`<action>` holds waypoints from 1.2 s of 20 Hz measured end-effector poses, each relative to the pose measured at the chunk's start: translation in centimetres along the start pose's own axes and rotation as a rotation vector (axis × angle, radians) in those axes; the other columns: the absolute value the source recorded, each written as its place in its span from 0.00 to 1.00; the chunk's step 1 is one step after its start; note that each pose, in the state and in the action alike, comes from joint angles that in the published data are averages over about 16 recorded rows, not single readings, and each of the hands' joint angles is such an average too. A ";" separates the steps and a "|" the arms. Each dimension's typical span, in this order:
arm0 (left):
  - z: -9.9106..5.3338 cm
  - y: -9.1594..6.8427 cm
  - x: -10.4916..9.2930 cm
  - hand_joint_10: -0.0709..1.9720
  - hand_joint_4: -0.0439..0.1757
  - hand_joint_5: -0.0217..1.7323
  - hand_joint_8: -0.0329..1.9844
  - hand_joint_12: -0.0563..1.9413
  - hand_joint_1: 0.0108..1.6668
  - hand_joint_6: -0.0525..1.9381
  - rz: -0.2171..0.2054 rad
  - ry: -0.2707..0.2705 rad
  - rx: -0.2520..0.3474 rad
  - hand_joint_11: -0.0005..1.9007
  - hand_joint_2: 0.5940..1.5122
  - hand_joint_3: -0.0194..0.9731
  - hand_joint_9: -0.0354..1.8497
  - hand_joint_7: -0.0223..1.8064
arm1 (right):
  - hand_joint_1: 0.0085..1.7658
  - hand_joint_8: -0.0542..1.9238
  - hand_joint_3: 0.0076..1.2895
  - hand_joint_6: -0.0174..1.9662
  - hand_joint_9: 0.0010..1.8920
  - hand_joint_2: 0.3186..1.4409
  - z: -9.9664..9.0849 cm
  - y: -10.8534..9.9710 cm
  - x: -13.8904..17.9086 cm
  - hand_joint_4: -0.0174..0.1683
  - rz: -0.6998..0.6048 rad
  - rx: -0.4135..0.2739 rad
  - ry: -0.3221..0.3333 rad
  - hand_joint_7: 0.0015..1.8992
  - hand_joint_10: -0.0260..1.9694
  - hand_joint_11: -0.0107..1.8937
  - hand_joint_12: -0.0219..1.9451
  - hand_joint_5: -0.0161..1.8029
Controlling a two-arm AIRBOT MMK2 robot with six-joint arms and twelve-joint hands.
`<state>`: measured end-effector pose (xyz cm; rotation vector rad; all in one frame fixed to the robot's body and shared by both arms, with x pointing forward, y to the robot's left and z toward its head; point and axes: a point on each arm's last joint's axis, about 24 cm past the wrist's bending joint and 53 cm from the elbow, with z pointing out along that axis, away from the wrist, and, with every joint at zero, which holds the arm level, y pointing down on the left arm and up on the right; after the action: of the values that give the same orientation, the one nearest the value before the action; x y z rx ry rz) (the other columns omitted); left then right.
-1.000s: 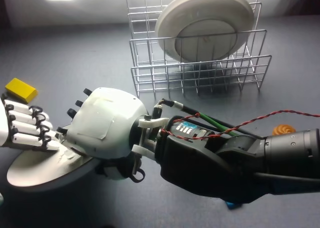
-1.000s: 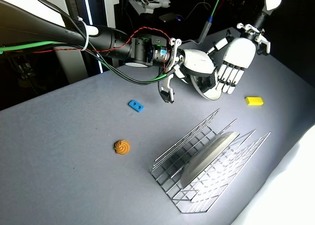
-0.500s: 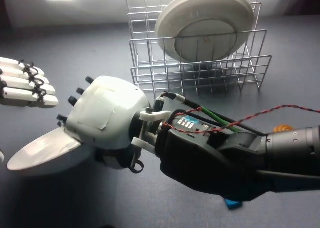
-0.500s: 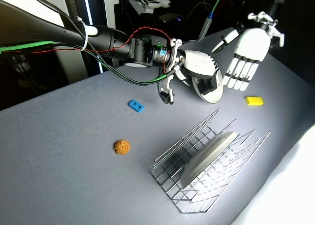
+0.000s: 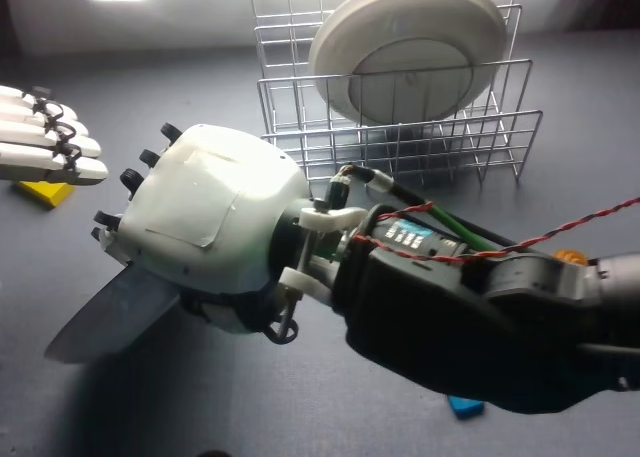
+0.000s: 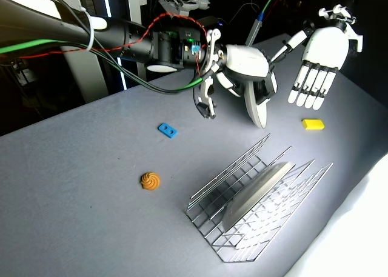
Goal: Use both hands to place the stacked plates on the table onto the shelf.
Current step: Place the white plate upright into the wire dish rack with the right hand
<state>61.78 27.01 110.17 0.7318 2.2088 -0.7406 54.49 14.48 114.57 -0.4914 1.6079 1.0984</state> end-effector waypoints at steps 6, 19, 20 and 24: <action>-0.4 0.2 -0.7 0.04 0.20 0.02 0.02 0.05 0.00 0.03 -0.004 -0.019 -0.002 0.01 0.53 0.04 0.03 0.02 | 0.67 0.48 0.00 0.49 0.63 0.60 -2.1 1.5 -3.6 0.08 0.037 -0.024 -0.030 0.58 0.34 0.47 0.63 0.51; -0.6 0.3 -0.9 0.04 0.20 0.02 0.02 0.05 0.00 0.03 -0.001 -0.024 -0.004 0.01 0.52 0.04 0.03 0.02 | 0.68 0.46 0.00 0.41 0.62 0.59 -6.1 2.9 -10.8 0.08 0.221 -0.086 0.007 0.60 0.40 0.48 0.66 0.55; -0.6 0.3 -0.9 0.04 0.20 0.02 0.02 0.05 0.00 0.03 -0.001 -0.023 -0.004 0.01 0.52 0.04 0.03 0.02 | 0.68 0.46 0.00 0.41 0.62 0.59 -6.3 2.7 -11.1 0.08 0.240 -0.087 0.015 0.60 0.40 0.48 0.66 0.55; -0.6 0.3 -0.9 0.04 0.20 0.02 0.02 0.05 0.00 0.03 0.001 -0.021 -0.005 0.01 0.52 0.04 0.03 0.02 | 0.68 0.46 0.00 0.42 0.62 0.59 -6.8 1.0 -12.2 0.07 0.318 -0.063 0.036 0.60 0.40 0.47 0.66 0.54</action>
<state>62.27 27.38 111.08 0.7200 2.1902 -0.7390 54.26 6.60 126.12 -0.3035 1.7261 1.3867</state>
